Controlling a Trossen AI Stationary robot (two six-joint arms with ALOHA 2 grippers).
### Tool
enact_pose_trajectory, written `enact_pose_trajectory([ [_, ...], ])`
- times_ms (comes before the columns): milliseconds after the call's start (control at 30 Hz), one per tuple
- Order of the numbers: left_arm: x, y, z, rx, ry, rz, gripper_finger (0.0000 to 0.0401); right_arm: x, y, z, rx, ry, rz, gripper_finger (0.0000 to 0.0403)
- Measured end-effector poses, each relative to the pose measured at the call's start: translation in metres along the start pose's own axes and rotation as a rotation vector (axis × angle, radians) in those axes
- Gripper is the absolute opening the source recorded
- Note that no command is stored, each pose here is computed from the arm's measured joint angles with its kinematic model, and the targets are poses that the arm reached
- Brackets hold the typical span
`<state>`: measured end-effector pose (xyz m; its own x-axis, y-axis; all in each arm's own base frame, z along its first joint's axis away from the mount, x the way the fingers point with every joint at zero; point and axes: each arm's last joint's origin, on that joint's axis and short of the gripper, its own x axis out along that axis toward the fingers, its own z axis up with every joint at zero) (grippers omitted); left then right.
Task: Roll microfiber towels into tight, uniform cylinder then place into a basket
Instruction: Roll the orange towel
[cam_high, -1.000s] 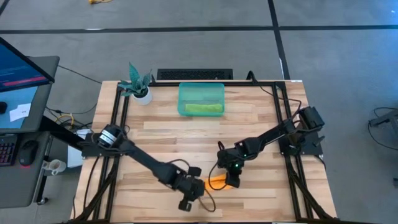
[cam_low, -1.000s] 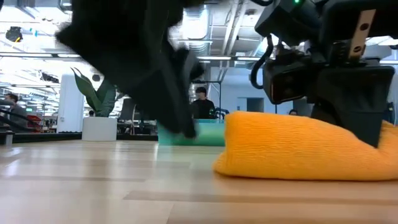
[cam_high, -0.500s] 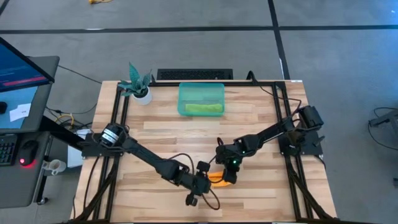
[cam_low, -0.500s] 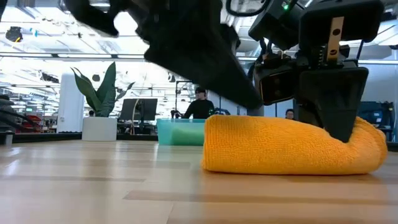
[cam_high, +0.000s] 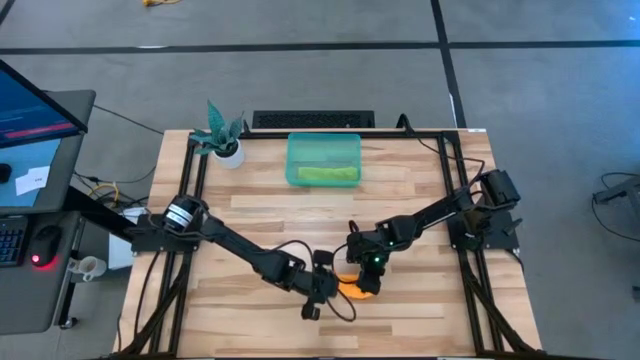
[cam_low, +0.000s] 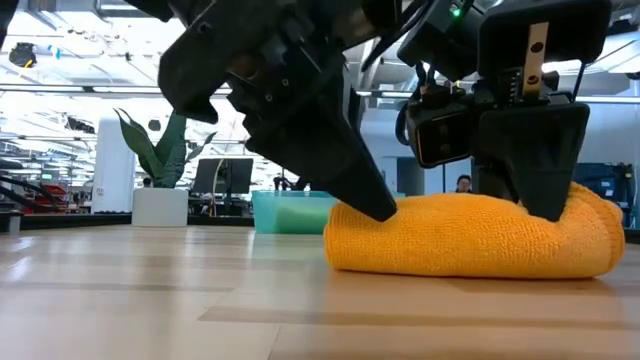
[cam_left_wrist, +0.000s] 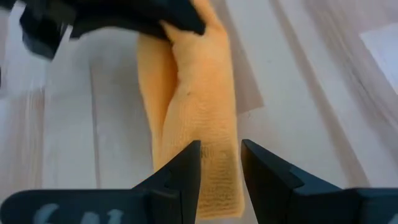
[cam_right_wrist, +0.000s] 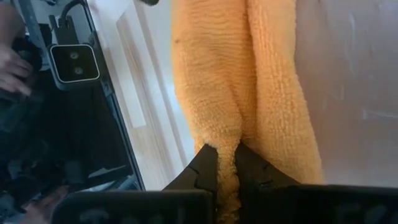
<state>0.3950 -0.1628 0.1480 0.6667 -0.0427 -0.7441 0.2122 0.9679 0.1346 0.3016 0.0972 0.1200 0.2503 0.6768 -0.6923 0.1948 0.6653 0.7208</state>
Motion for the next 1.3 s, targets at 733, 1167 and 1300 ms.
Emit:
enact_pose_trajectory([
  [733, 0.003, 0.021, -0.007, -0.24, 0.094, 0.033, 0.0064, 0.0, 0.001, 0.0, 0.01, 0.006, 0.005, 0.004],
  [1167, 0.021, 0.019, -0.022, -0.428, 0.154, 0.052, 0.002, 0.001, -0.002, -0.002, 0.032, -0.009, -0.058, 0.0116],
  [1300, 0.022, 0.019, -0.023, -0.468, 0.162, 0.056, 0.0017, 0.0, -0.003, -0.002, 0.04, -0.006, -0.063, 0.0159],
])
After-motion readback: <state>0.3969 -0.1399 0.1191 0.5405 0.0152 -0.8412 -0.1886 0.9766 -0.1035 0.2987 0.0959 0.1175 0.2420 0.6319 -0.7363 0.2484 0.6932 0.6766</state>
